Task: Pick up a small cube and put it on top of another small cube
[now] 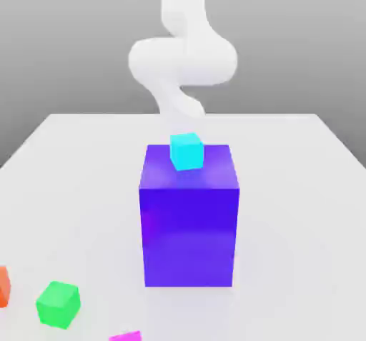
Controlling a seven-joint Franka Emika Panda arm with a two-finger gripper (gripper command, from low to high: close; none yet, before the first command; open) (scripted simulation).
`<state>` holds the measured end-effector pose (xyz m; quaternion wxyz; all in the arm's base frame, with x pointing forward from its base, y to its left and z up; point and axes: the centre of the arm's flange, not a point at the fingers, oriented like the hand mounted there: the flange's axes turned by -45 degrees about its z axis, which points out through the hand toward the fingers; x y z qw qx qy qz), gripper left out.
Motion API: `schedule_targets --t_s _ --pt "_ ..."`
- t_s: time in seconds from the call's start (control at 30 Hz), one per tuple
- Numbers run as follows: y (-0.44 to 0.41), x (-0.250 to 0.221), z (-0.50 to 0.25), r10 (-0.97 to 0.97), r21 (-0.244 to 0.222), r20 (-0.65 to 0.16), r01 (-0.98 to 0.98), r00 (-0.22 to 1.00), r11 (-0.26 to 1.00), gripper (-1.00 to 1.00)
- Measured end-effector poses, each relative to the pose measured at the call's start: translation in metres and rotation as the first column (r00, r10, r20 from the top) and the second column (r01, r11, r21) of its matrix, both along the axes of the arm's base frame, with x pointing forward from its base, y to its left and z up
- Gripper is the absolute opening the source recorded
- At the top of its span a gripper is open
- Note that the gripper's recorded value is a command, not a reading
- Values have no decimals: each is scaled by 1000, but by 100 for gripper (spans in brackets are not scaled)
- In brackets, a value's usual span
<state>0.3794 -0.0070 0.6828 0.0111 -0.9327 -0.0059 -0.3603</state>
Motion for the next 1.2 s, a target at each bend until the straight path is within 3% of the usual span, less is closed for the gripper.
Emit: schedule_targets --t_s 0.27,0.53,1.0,1.13,1.17,1.2 --pt "-19 91 -109 83 15 -196 -81 977 997 0" --pt "-34 148 -238 138 19 -375 -141 916 990 0" --pt "-72 161 -477 168 -21 -656 -241 736 970 0" --pt "-75 159 -538 168 -26 -671 -249 722 968 0" --pt "-75 158 -549 168 -26 -672 -249 722 968 -100" --pt "-75 158 -549 168 -26 -672 -249 722 968 -100"
